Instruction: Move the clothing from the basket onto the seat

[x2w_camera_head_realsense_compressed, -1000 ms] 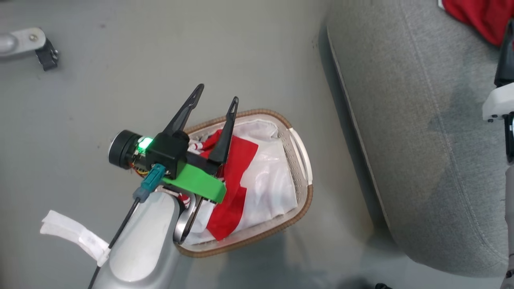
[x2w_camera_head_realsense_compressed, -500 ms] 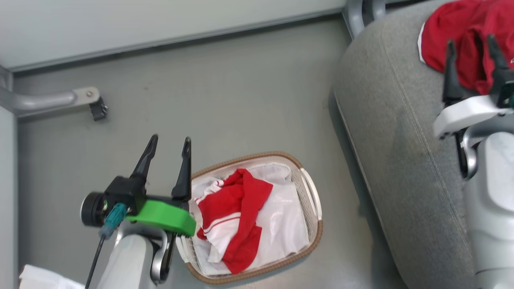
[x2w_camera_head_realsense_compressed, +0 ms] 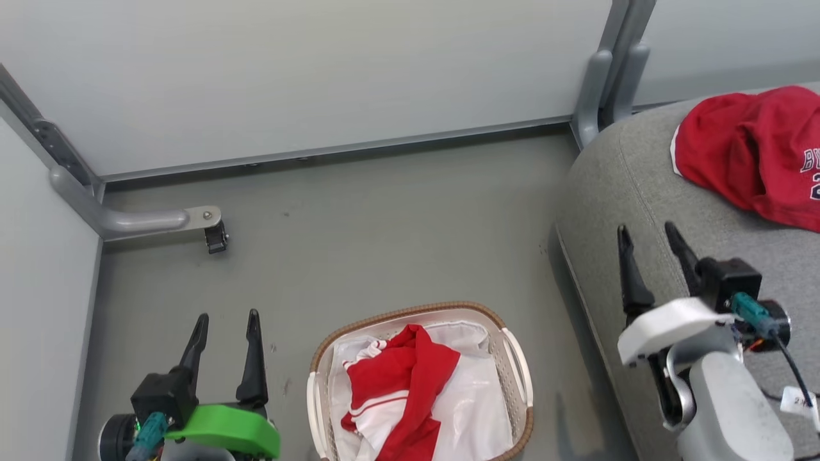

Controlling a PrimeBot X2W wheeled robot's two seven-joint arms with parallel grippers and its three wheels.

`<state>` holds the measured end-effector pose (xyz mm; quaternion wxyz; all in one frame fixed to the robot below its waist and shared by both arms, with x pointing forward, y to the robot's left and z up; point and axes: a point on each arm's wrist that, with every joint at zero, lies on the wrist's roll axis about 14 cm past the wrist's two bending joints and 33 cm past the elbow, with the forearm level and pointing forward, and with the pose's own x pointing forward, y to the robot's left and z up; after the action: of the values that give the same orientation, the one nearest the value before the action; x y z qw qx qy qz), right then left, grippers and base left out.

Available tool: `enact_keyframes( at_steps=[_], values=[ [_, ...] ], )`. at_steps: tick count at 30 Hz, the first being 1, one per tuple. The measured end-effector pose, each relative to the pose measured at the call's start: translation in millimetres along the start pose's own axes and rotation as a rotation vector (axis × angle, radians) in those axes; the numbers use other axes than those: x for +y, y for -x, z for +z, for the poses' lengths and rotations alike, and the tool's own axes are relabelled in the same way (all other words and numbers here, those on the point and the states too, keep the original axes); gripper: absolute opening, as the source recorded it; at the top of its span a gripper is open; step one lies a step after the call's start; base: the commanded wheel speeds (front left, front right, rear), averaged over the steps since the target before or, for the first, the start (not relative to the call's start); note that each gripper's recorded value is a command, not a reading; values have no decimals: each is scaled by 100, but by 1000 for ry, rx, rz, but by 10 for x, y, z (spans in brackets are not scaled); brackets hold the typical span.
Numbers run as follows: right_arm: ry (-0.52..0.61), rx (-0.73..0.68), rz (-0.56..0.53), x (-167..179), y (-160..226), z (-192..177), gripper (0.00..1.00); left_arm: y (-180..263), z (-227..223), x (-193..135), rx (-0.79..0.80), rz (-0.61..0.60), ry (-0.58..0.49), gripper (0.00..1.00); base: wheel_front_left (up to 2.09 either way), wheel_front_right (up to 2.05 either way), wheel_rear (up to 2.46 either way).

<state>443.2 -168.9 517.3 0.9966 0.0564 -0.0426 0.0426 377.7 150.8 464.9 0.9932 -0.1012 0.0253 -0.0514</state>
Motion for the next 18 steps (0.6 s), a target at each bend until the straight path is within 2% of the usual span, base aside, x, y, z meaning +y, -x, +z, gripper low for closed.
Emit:
enact_keyframes(
  at_steps=[7,18],
  values=[
    [-45,61,49,215,400,-213,100,279,-7,-10,-3,12,16,100,0,0,0],
    [-15,48,94,352,564,-171,100,428,-32,10,-1,33,24,100,0,0,0]
  ],
)
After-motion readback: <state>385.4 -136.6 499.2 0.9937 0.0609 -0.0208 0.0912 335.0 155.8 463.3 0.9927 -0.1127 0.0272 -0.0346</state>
